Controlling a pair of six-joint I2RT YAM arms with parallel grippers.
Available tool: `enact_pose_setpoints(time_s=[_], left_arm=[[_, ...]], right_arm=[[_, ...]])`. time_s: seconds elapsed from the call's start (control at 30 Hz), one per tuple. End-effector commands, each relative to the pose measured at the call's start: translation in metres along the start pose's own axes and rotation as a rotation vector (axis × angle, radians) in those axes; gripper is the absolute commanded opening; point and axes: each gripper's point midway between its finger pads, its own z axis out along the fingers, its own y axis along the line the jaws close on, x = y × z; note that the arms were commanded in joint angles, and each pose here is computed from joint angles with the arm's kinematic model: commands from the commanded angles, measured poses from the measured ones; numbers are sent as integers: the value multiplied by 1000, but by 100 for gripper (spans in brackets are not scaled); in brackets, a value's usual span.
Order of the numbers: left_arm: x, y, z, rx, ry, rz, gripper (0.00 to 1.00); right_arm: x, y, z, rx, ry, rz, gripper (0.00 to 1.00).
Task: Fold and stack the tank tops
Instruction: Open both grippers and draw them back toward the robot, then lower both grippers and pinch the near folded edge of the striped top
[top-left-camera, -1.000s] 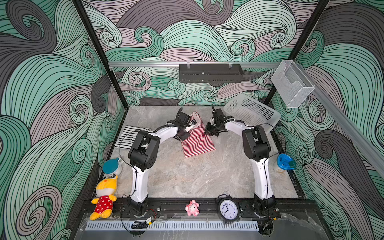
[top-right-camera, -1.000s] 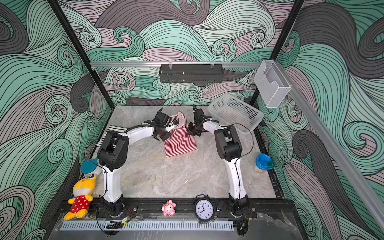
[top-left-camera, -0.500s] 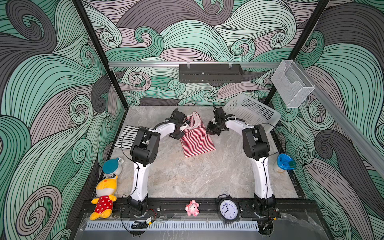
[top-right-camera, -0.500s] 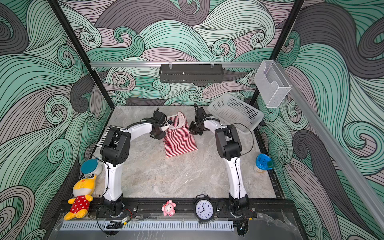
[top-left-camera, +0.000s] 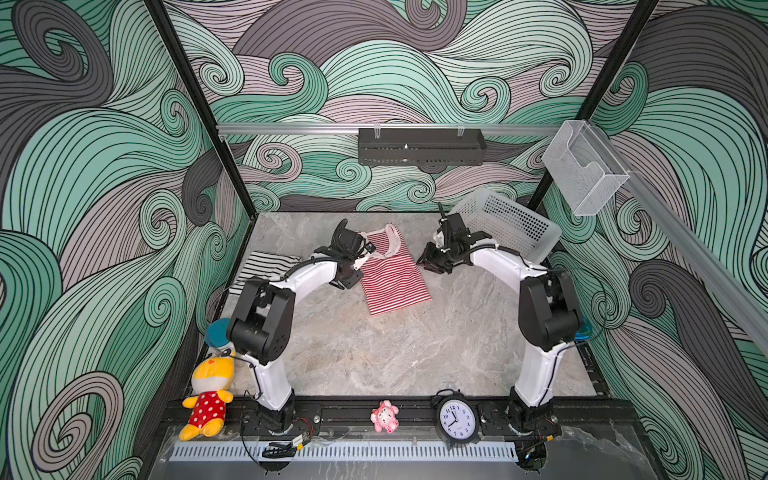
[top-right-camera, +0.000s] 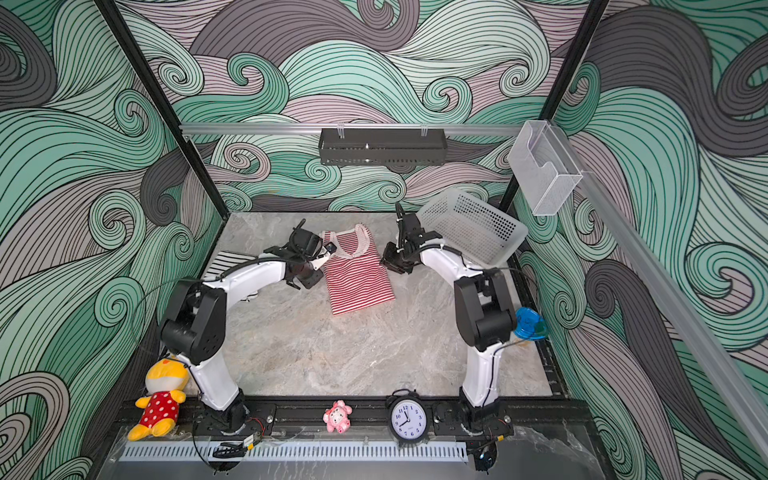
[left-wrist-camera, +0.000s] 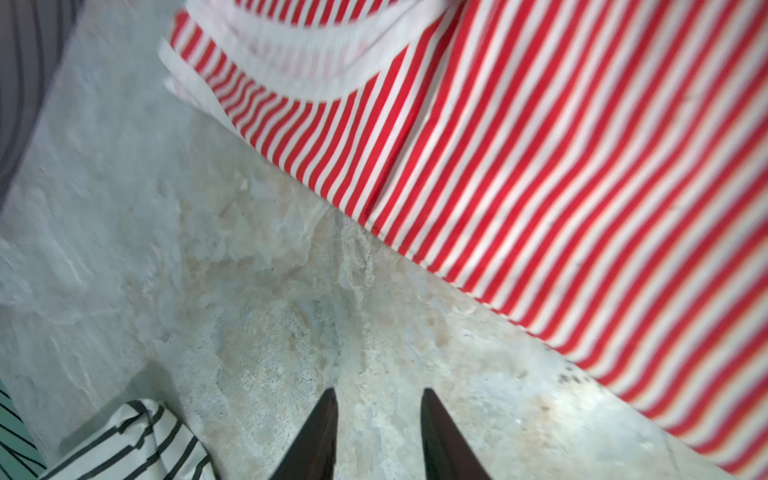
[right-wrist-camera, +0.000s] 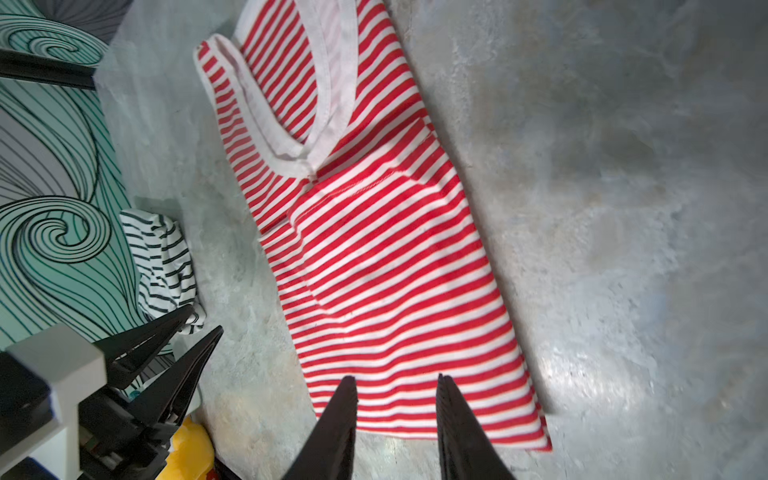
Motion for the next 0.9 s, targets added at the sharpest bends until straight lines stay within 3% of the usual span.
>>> enact_pose_setpoints(time_s=[0.0,0.07,0.27,0.4,0.67,0.87], left_arm=[[-6,-33,-13,104,-56,25,40],[-3,-51,-17,151,-61,43,40],[5,-94,-12,158,-67,147,42],[8,-106,-8,164,-61,162,42],[14,-113,-6,164,-51,184,42],[19,-115,-4,159,-41,188,42]], right_arm=[[31,-30,1,80,26,27,43],[48,-42,-1,89,24,48,48],[78,-65,4,77,33,119,49],[77,-67,18,42,9,164,48],[77,-77,49,-7,7,267,39],[78,-81,50,-17,-9,296,32]])
